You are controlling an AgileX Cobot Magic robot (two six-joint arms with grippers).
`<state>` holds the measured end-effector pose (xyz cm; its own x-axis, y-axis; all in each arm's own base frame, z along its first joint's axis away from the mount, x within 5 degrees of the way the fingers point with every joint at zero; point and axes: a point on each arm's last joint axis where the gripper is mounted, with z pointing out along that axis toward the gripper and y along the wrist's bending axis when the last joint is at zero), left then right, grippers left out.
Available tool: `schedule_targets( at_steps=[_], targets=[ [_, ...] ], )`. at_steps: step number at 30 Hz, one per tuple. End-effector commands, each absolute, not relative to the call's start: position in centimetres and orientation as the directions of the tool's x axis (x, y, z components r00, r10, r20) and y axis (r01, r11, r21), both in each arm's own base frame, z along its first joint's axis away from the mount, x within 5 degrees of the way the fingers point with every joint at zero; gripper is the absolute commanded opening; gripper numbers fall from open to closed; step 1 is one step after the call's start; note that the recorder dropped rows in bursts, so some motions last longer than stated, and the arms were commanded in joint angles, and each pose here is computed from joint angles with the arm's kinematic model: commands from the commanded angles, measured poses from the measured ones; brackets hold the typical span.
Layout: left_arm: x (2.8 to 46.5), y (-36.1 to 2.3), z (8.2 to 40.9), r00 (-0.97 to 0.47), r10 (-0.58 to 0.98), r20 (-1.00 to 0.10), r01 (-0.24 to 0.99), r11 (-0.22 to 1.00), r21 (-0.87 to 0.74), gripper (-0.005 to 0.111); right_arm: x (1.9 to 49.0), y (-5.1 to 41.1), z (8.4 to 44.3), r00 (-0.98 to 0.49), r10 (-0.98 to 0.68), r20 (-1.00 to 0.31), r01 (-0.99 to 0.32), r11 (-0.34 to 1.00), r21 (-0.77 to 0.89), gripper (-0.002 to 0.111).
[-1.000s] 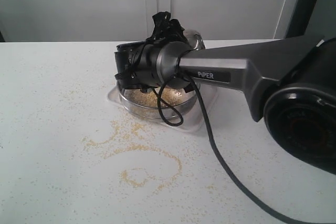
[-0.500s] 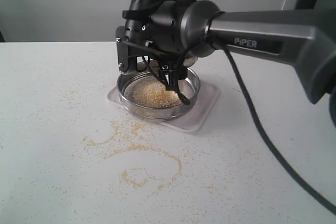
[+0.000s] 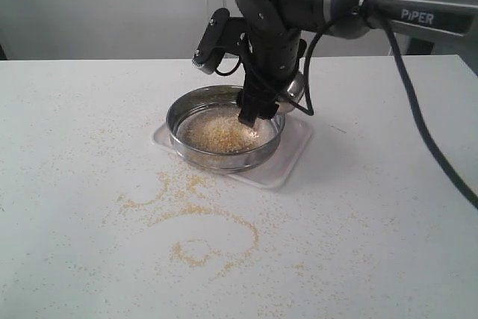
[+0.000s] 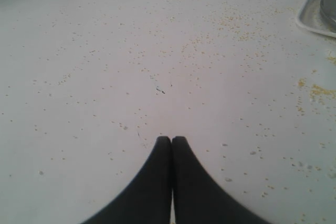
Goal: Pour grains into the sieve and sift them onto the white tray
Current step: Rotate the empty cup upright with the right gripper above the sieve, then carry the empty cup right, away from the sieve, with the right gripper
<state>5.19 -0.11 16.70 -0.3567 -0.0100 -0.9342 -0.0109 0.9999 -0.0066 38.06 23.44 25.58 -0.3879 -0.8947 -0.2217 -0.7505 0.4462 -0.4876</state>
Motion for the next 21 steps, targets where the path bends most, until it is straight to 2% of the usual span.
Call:
schedule_targets(
  at_steps=[1, 7, 13, 21],
  targets=[
    [5.2, -0.1, 16.7, -0.352, -0.021, -0.936, -0.014, 1.0, -0.017, 0.0, 38.3, 22.8, 26.1, -0.43, -0.852, -0.3, -0.745, 0.522, -0.415, 0.0],
    [5.2, -0.1, 16.7, -0.352, -0.021, -0.936, -0.014, 1.0, -0.017, 0.0, 39.0, 21.3, 25.8, -0.539, -0.753, -0.377, -0.72, 0.644, -0.258, 0.0],
    [5.2, -0.1, 16.7, -0.352, -0.021, -0.936, -0.014, 1.0, -0.017, 0.0, 39.4, 20.1, 26.6, -0.588, -0.678, -0.442, -0.702, 0.698, -0.137, 0.0],
    [5.2, -0.1, 16.7, -0.352, -0.021, -0.936, -0.014, 1.0, -0.017, 0.0, 39.1, 18.2, 27.5, -0.599, -0.572, -0.56, -0.663, 0.747, -0.054, 0.0]
  ],
)
